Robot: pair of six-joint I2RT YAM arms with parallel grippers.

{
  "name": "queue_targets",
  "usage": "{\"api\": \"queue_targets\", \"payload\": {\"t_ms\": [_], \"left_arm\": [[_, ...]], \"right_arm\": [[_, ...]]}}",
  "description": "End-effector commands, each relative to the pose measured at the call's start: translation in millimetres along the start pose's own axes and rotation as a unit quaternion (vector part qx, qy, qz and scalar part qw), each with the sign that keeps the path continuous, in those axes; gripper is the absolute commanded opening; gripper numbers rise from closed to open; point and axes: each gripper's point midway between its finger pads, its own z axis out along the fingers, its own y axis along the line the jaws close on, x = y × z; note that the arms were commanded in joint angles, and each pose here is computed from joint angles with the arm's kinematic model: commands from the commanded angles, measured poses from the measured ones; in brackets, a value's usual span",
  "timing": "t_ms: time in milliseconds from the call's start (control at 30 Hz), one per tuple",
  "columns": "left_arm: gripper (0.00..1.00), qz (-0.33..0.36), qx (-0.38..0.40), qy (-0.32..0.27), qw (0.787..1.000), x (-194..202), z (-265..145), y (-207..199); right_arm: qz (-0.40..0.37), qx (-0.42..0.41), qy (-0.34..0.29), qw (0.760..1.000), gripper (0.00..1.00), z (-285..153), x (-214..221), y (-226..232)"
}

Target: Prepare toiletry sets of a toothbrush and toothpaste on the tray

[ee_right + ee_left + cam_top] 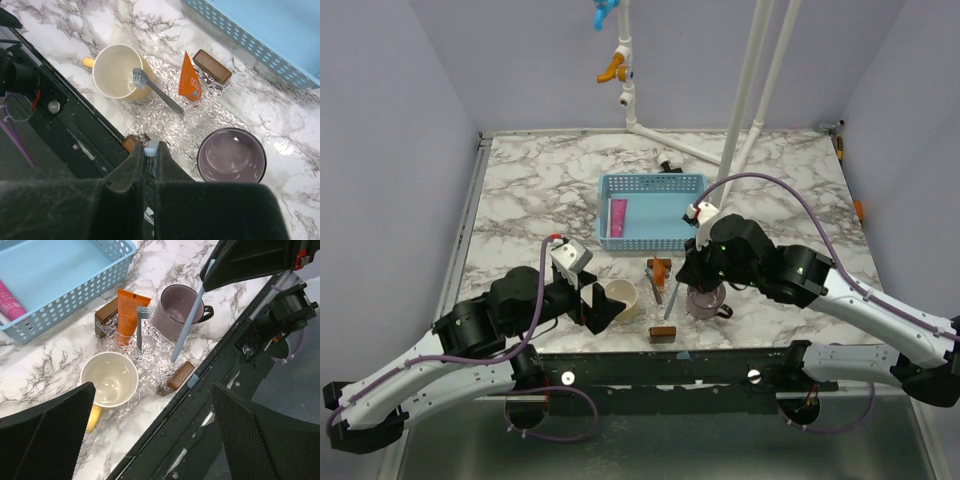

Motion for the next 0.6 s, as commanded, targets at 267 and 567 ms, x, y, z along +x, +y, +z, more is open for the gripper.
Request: {"api": "queue_targets", "payload": {"t_ms": [267,567], "left_arm": [[0.99,-0.002,-0.001,-0.008,1.0,2.3,1.8,1.8],[0.99,0.004,-0.006,-0.007,1.0,4.3,3.2,4.1]], "right_arm": [[-0.001,0.01,-0.001,1.0,0.0,22.8,4.2,1.6],[0.0,0.001,0.045,0.999,0.0,41.9,27.9,4.9]]}}
